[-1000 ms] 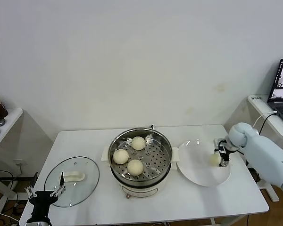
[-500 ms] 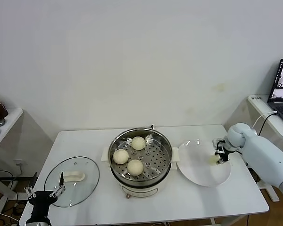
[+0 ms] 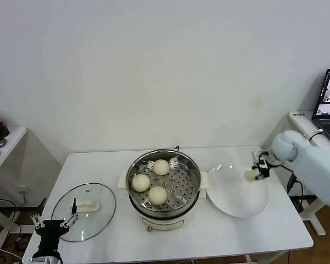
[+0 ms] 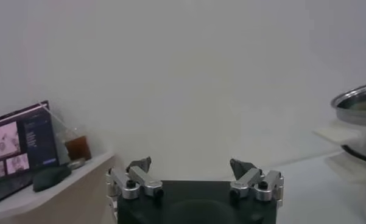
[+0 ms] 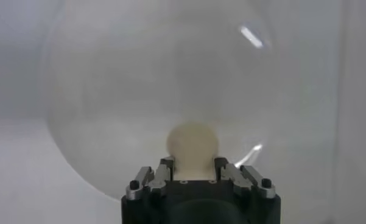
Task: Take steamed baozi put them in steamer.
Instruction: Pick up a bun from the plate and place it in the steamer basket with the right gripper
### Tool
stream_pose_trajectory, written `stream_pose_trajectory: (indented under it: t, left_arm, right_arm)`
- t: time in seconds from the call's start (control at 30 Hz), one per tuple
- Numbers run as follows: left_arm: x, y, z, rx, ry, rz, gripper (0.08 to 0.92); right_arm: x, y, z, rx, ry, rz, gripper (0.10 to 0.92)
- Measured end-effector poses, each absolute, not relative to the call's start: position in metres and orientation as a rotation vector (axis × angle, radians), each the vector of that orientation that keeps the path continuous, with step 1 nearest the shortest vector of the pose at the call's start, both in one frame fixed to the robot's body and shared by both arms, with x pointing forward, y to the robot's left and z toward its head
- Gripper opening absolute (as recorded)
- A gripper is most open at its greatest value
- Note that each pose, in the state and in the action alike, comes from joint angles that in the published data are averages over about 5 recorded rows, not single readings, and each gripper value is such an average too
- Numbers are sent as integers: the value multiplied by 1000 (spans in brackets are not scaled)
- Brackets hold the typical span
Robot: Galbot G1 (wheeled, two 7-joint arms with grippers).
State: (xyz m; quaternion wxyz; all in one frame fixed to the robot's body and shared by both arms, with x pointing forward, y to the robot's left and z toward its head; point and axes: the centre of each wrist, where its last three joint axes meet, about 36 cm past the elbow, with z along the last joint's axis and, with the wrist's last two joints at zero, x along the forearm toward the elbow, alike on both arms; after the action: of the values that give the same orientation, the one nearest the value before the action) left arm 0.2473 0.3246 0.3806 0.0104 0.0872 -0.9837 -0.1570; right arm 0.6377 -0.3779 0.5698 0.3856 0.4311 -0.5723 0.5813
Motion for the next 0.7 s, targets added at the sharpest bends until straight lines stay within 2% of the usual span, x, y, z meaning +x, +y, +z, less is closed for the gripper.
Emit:
stream_pose_trajectory:
  t: [0.23, 0.37, 0.53, 0.7]
  left_arm:
    - [252, 320, 380, 250, -3079, -479, 823]
    - [253, 318, 380, 241, -3084, -474, 823]
    - [254, 319, 380, 246, -3087, -467, 823]
    - [253, 320, 381, 263, -3089, -453, 823]
  right_arm:
    - [625, -310, 655, 1182, -1561, 1517, 427]
    - [610, -262, 687, 1254, -1594, 1503, 429]
    - [589, -208, 701, 1334, -1601, 1468, 430]
    - [577, -166, 693, 1381, -1571, 1450, 433]
